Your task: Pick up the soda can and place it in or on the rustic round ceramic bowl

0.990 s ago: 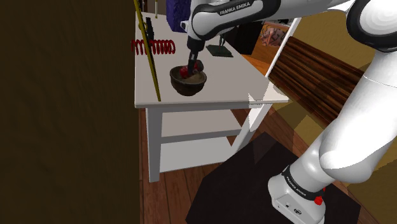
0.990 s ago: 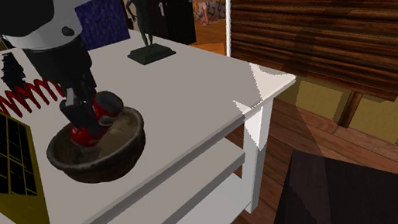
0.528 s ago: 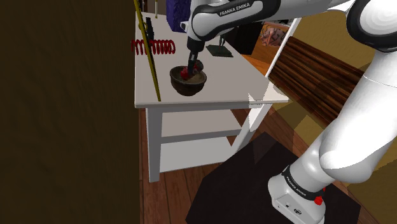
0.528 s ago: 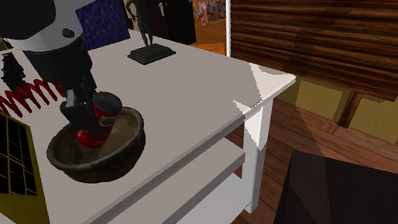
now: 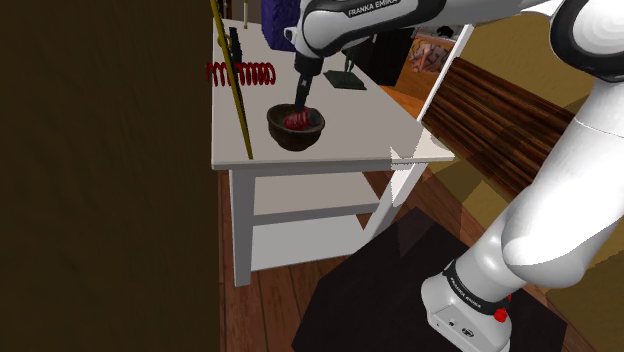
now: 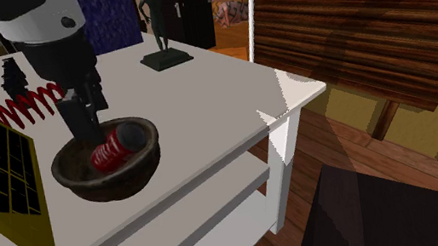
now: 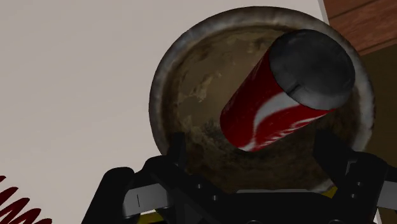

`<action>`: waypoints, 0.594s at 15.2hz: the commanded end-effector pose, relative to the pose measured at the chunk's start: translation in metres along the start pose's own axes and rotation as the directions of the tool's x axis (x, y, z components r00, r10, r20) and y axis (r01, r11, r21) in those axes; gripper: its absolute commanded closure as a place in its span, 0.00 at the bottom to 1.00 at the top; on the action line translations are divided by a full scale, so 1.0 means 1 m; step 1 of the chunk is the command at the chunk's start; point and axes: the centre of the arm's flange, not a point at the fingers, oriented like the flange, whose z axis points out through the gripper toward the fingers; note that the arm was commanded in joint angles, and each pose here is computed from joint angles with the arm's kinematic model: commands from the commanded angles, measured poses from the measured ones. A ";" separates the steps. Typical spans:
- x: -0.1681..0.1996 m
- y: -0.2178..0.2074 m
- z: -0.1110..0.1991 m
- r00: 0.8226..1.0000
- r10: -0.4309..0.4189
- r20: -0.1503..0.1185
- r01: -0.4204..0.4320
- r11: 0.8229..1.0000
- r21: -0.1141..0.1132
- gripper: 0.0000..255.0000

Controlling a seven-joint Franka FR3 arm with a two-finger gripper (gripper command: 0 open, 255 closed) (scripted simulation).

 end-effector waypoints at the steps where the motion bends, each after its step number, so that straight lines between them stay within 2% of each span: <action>1: 0.000 0.000 -0.024 1.000 0.000 0.001 0.000 1.000 0.001 0.00; 2: 0.000 0.000 -0.034 1.000 0.000 0.001 0.000 1.000 0.001 0.00; 9: 0.000 0.000 -0.034 1.000 0.000 0.001 0.000 1.000 0.001 0.00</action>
